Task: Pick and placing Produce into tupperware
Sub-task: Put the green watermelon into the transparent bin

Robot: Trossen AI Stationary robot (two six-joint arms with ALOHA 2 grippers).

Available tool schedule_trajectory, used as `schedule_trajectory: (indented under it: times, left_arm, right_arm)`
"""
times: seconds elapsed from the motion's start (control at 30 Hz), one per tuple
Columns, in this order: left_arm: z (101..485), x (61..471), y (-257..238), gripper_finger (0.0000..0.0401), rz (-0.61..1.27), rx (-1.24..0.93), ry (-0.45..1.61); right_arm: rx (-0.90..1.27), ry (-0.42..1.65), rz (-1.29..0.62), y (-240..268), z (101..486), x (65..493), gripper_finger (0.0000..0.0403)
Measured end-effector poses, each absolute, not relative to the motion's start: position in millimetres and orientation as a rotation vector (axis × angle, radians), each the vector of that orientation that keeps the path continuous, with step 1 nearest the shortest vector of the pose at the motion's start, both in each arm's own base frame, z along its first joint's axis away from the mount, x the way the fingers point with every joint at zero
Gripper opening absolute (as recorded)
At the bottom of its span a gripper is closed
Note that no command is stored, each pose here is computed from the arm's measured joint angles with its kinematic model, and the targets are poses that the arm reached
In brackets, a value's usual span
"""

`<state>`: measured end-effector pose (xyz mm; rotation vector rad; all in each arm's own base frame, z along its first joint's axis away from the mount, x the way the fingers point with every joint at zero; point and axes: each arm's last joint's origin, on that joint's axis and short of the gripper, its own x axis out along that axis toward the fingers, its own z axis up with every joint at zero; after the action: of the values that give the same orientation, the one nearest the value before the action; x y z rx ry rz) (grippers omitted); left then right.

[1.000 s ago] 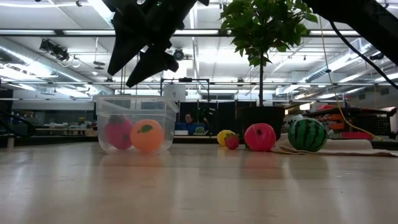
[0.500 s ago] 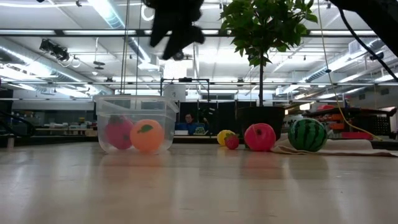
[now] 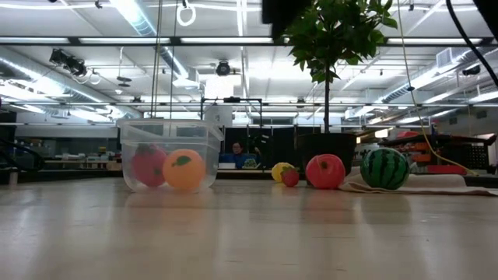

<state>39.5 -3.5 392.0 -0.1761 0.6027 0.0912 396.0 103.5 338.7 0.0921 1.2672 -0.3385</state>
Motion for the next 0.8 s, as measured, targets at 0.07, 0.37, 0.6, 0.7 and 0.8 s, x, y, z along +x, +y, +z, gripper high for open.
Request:
schedule_trajectory:
  times: [0.07,0.37,0.6,0.7,0.8]
  left_arm:
    - [392.7,40.0,-3.4,0.0101,0.098,-0.175,0.593]
    - [398.2,43.4,-2.3,0.0101,0.147,-0.150,0.515]
    - [402.5,52.4,-3.7,0.0101,0.165,-0.116,0.430]
    - [394.5,62.5,-6.6,0.0101,0.156,-0.090,0.422]
    - [379.5,75.5,-10.7,0.0101,0.145,-0.085,0.437]
  right_arm:
    - [0.078,1.246,-0.369,112.9,341.6,389.5,0.0240]
    - [0.241,1.272,-0.570,132.0,313.0,329.3,0.0240]
    - [0.543,1.099,-0.739,126.4,280.1,262.7,0.0240]
    - [0.598,1.037,-0.817,116.3,269.2,237.8,0.0240]
    - [0.631,1.009,-0.858,104.8,259.6,219.8,0.0240]
